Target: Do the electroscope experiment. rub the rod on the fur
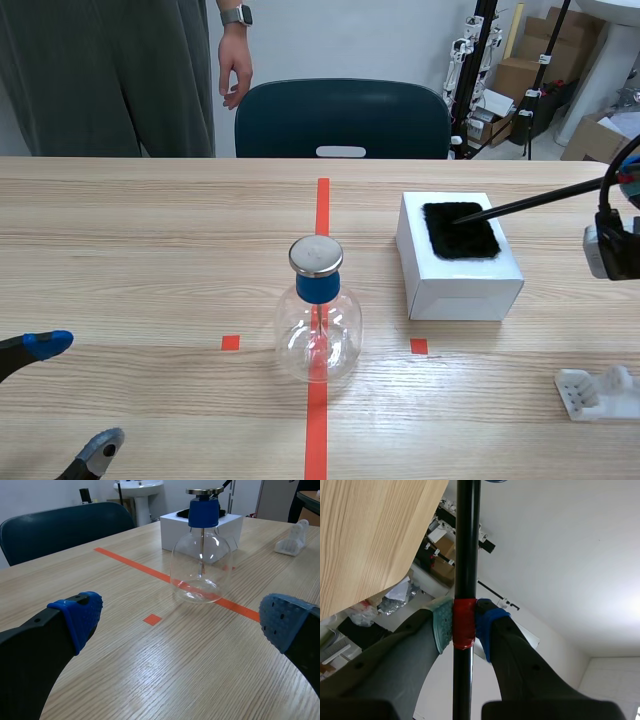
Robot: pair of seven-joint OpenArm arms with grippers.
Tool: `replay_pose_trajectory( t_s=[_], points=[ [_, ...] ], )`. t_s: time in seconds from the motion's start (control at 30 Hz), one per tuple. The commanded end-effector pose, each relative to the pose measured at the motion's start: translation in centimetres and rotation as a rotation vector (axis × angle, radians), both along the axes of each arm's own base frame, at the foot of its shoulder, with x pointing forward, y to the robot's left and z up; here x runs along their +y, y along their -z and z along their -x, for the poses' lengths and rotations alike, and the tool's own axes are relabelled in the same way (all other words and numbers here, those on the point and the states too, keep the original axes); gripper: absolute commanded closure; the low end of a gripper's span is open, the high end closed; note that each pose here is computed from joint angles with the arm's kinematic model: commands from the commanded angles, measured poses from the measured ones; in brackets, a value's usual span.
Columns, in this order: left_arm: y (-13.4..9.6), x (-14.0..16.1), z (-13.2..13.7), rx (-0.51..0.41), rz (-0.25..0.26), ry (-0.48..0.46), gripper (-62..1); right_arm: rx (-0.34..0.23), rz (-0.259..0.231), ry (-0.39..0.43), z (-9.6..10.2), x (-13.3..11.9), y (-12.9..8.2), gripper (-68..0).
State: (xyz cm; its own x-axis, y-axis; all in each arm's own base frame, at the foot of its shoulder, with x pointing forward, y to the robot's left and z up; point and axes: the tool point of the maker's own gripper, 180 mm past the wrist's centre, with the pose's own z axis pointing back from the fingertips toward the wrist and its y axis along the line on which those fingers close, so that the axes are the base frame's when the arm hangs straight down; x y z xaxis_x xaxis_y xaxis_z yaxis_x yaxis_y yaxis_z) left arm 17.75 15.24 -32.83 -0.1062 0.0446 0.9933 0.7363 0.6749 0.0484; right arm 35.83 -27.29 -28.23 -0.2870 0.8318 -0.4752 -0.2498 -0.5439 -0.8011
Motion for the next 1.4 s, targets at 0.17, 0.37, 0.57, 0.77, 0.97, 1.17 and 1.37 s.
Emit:
replay_pose_trajectory(
  t_s=[0.17, 0.37, 0.57, 0.77, 0.97, 1.17, 1.37],
  points=[
    [-1.4, 0.3, -0.2, -0.053, 0.039, -0.005, -62.3, 0.044, 0.01, -0.118, 0.3, 1.4, -0.1, -0.2],
    [-1.4, 0.3, -0.2, -0.053, 0.039, -0.005, -62.3, 0.014, 0.015, -0.071, -0.1, 0.8, -0.6, -0.2],
    [-1.4, 0.2, -0.2, -0.053, 0.039, -0.005, -62.3, -0.042, 0.046, 0.04, -0.6, -1.8, -1.6, -0.2],
    [-1.4, 0.3, -0.2, -0.053, 0.039, -0.005, -62.3, 0.012, 0.025, -0.073, -0.1, 0.5, -0.7, -0.2],
    [-1.4, 0.3, -0.2, -0.053, 0.039, -0.005, -62.3, -0.017, 0.024, -0.021, -0.4, -0.3, -1.2, -0.2],
    [-1.4, 0.3, -0.2, -0.053, 0.039, -0.005, -62.3, -0.055, 0.034, 0.072, -0.8, -2.2, -1.8, -0.2],
    [-1.4, 0.3, -0.2, -0.053, 0.039, -0.005, -62.3, 0.021, -0.007, -0.059, -0.1, 0.4, -0.7, -0.2]
  ],
)
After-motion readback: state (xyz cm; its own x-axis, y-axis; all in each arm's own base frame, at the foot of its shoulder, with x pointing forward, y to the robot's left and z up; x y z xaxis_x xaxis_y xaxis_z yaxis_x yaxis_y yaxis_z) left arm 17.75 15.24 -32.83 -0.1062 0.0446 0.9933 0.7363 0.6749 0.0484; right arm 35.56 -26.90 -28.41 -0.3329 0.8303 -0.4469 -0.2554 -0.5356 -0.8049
